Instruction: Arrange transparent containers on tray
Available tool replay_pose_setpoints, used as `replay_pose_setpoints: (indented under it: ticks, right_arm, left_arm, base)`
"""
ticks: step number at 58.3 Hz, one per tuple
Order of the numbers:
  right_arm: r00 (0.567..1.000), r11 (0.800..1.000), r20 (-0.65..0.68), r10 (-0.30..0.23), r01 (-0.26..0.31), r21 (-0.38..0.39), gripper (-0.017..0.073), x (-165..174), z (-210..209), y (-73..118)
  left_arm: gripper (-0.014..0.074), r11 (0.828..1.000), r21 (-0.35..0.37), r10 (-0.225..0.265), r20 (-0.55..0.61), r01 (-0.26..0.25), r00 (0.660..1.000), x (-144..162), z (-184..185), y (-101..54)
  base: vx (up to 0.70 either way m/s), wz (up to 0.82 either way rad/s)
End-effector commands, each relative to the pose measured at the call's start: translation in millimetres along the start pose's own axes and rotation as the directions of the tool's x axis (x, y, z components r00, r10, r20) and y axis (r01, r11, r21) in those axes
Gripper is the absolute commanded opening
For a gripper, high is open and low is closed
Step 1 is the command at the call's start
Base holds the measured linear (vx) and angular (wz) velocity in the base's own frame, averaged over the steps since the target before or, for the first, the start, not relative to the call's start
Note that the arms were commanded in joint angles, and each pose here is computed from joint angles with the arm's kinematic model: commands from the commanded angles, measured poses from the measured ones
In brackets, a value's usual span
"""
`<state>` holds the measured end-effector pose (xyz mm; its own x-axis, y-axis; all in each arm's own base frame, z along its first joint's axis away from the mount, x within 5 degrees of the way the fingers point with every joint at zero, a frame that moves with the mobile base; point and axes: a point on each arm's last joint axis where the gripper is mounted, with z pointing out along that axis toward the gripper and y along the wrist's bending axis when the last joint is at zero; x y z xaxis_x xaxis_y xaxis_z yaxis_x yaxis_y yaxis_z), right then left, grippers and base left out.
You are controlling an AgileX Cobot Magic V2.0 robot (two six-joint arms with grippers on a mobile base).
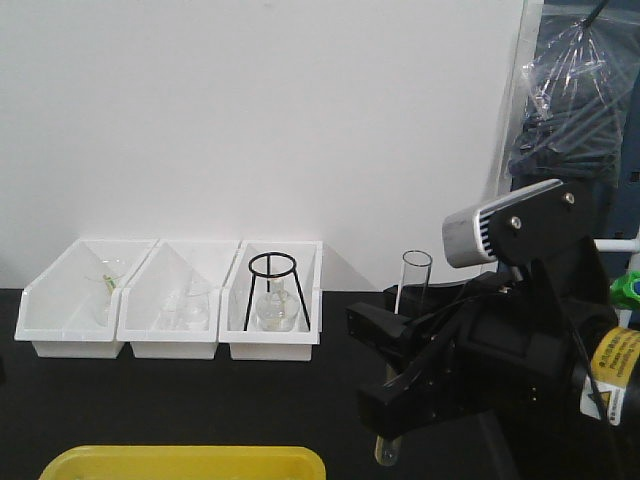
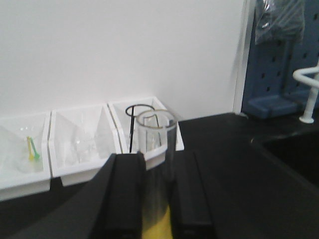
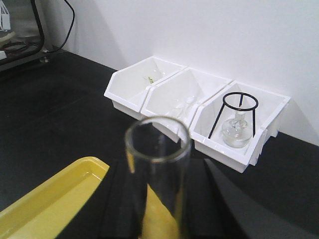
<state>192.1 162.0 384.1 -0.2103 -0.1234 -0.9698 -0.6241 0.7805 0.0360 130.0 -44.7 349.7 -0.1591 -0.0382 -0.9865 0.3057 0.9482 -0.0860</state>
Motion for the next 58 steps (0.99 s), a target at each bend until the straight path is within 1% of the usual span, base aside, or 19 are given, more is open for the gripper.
replay_pose_setpoints:
  ticks: [1,5,10,12,13,15,19,21,23,30,35,38,43,45,48,51,58]
  right_arm:
    - [0.992,0.998,0.113,0.062,-0.06,-0.024,0.0009,-18.3,-0.1,1.7]
    - [0.988,0.99,0.069,0.137,-0.135,-0.029,0.0009,-11.4,14.5,2.1]
    - [0.976,0.976,0.007,0.217,-0.217,-0.025,0.0009,-3.5,37.4,2.8]
    - [0.968,0.968,-0.018,0.25,-0.25,-0.021,0.0009,-1.6,46.4,3.2]
    - [0.964,0.964,-0.03,0.264,-0.265,-0.018,0.0009,-0.7,51.7,3.5]
    - [0.958,0.959,-0.053,0.283,-0.284,-0.014,0.0009,0.9,60.6,3.9]
    - [0.938,0.943,-0.104,0.33,-0.332,-0.002,0.0009,5.9,80.2,5.1]
    - [0.93,0.938,-0.13,0.344,-0.347,0.005,0.0009,8.5,89.1,5.7]
    - [0.919,0.932,-0.161,0.361,-0.363,0.015,0.0009,12.8,99.8,6.3]
    - [0.896,0.924,-0.232,0.379,-0.38,0.044,0.0009,29.4,127.0,7.0]
    - [0.872,0.912,-0.272,0.407,-0.405,0.065,0.0009,44.8,142.8,7.3]
    - [0.859,0.906,-0.294,0.42,-0.416,0.078,0.0009,53.4,149.8,7.4]
    - [0.837,0.898,-0.329,0.436,-0.429,0.1,0.0009,68.0,161.0,7.4]
    - [0.828,0.892,-0.337,0.447,-0.438,0.107,0.0009,72.6,164.6,7.5]
    - [0.822,0.89,-0.346,0.453,-0.442,0.115,0.0009,78.0,168.9,7.3]
    - [0.817,0.89,-0.357,0.453,-0.44,0.121,0.0009,83.2,172.4,7.2]
    - [0.802,0.887,-0.385,0.457,-0.439,0.14,0.0011,95.9,180.3,7.0]
  left_arm:
    - [0.005,1.0,-0.003,-0.017,-0.026,0.017,1.0,-6.5,4.1,-0.7]
    - [0.0052,0.999,-0.018,-0.032,-0.098,0.03,0.995,0.8,15.1,0.2]
    - [0.0053,0.999,-0.038,-0.032,-0.163,0.026,0.986,5.0,32.1,1.2]
    - [0.0055,0.999,-0.048,-0.025,-0.198,0.016,0.98,6.1,40.1,1.8]
    - [0.0055,0.998,-0.057,-0.021,-0.238,0.007,0.971,8.7,46.8,2.4]
    - [0.0056,0.998,-0.067,-0.011,-0.273,-0.008,0.962,9.0,53.4,3.2]
    - [0.0057,0.995,-0.096,-0.01,-0.371,-0.028,0.929,15.2,72.4,5.5]
    - [0.0058,0.993,-0.11,-0.012,-0.41,-0.036,0.912,18.3,82.6,6.6]
    - [0.0057,0.992,-0.12,-0.022,-0.431,-0.033,0.902,20.8,90.8,7.2]
    - [0.0059,0.989,-0.142,-0.037,-0.494,-0.039,0.869,36.6,115.1,9.3]
    - [0.0059,0.985,-0.153,-0.022,-0.562,-0.078,0.827,53.8,129.8,12.6]
    - [0.0059,0.983,-0.163,-0.028,-0.598,-0.087,0.801,64.4,137.8,14.7]
    - [0.0059,0.979,-0.196,-0.076,-0.623,-0.061,0.778,78.0,149.4,19.5]
    - [0.0059,0.977,-0.208,-0.095,-0.623,-0.047,0.776,82.4,154.1,21.9]
    - [0.0059,0.974,-0.224,-0.118,-0.622,-0.031,0.774,87.9,159.8,26.1]
    - [0.0059,0.972,-0.231,-0.123,-0.631,-0.035,0.766,93.6,164.1,29.7]
    - [0.0059,0.965,-0.258,-0.147,-0.663,-0.04,0.734,107.6,171.4,38.7]
  base:
    - [0.0,0.0]
    - [0.0,0.0]
    - [0.0,0.0]
    - [0.0,0.0]
    - [0.0,0.0]
    - [0.0,0.0]
    - [0.0,0.0]
    - [0.0,0.0]
    - [0.0,0.0]
    - [0.0,0.0]
    - [0.0,0.0]
    - [0.0,0.0]
    - [0.0,0.0]
    - [0.0,0.0]
    - [0.0,0.0]
    - [0.0,0.0]
    - [0.0,0.0]
